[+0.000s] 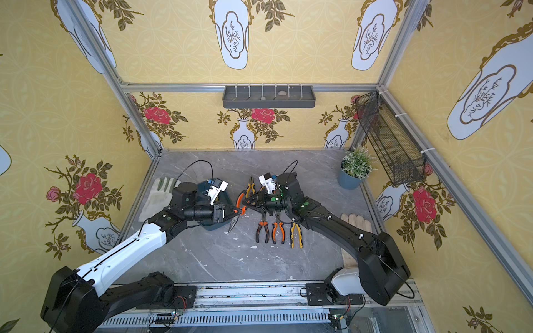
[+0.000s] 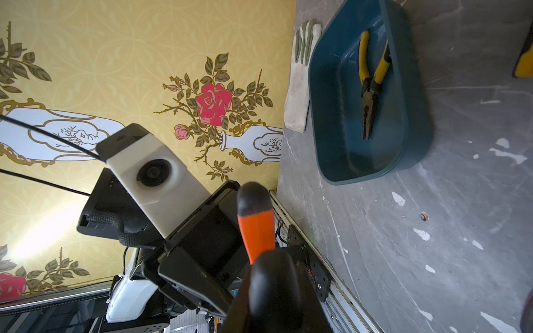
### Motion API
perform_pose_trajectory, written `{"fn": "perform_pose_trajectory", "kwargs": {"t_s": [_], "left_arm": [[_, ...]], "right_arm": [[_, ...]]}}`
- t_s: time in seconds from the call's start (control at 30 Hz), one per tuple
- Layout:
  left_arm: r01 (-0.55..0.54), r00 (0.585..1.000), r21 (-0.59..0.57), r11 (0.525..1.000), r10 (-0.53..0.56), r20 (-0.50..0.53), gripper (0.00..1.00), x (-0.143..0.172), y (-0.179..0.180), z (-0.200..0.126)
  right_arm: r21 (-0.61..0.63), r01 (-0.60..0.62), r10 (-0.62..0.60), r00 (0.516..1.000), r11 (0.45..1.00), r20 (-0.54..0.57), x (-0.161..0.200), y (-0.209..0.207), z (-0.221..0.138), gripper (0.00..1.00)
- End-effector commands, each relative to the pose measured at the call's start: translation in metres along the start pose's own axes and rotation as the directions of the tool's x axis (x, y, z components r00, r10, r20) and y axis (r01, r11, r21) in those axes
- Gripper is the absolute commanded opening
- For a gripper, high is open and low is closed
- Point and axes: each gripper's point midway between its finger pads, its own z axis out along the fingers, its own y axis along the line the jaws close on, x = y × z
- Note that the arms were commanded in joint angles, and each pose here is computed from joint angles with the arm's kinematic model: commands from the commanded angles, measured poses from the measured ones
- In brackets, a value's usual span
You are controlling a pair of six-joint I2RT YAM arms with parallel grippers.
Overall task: Take the pliers out of the storage box
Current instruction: Place the pliers at the center of the board.
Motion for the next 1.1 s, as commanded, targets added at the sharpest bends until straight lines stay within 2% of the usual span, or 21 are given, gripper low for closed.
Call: {"fn": "perform_pose_trajectory", "kwargs": {"t_s": [0.0,0.17,0.37,0.6,0.73,0.83,1.07], "left_arm": [[0.014,0.999,0.055,0.998,-0.012,-0.049,0.41,0.008,-0.009,0.001],[0.022,0.997,0.043,0.999,-0.019,-0.076,0.42,0.01,-0.01,-0.001],[0.018,0.996,0.052,0.999,-0.013,-0.088,0.41,0.011,-0.014,-0.002],[0.017,0.995,0.106,0.994,-0.006,-0.104,0.27,0.011,-0.024,-0.003],[0.022,0.993,0.158,0.987,-0.003,-0.119,0.09,0.012,-0.033,-0.003],[0.033,0.991,0.159,0.987,-0.011,-0.137,0.0,0.014,-0.032,-0.002],[0.029,0.99,0.107,0.994,-0.014,-0.139,0.0,0.015,-0.027,-0.003]], "right_arm": [[-0.045,0.134,-0.133,0.99,0.99,0.038,-0.01,0.03,-0.008,0.0],[0.042,0.203,-0.206,0.976,0.978,0.074,-0.019,0.035,-0.019,0.0],[0.039,0.189,-0.192,0.978,0.981,0.077,-0.023,0.029,-0.022,0.0],[0.034,0.184,-0.186,0.98,0.982,0.076,-0.024,0.023,-0.017,0.0],[0.033,0.19,-0.192,0.978,0.981,0.077,-0.026,0.022,-0.014,0.0],[0.038,0.193,-0.196,0.977,0.98,0.079,-0.028,0.021,-0.014,0.0],[0.053,0.198,-0.202,0.976,0.979,0.078,-0.027,0.018,-0.015,0.0]]}}
